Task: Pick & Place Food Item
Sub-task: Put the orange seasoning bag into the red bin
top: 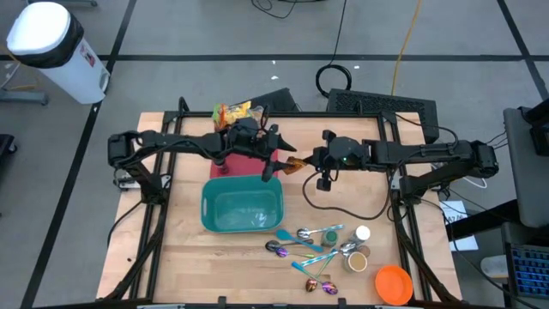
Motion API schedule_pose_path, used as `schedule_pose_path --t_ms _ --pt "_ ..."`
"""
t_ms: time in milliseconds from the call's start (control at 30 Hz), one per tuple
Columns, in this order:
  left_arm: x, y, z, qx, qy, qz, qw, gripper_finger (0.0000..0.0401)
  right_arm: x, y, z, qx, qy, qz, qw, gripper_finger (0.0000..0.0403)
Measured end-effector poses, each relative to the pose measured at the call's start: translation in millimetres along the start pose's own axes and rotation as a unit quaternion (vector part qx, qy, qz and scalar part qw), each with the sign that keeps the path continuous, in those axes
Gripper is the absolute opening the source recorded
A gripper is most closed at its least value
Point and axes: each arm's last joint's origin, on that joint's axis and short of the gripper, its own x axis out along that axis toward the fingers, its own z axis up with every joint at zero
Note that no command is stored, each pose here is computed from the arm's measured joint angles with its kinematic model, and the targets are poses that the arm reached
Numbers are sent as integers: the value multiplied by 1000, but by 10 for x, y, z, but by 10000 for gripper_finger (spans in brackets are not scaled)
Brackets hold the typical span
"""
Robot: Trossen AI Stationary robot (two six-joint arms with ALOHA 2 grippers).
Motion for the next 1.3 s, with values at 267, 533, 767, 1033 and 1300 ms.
schedule_pose_path --t_ms 267,533,767,1033,1300 --pt "2 -3 -1 -4 1 2 1000 152 0 0 0 0 0 0 1000 0" --pt "1 -2 6 0 -2 2 1000 31 0 0 0 1 0 0 1000 0" --pt "-11 32 6 6 -4 7 1000 9 0 0 1 5 -1 0 1000 0" --pt "-18 48 4 11 -4 9 1000 4 0 1 2 13 -1 0 1000 0" --pt "-93 134 30 4 -9 20 1000 4 -4 -1 -1 27 1 -2 1000 15"
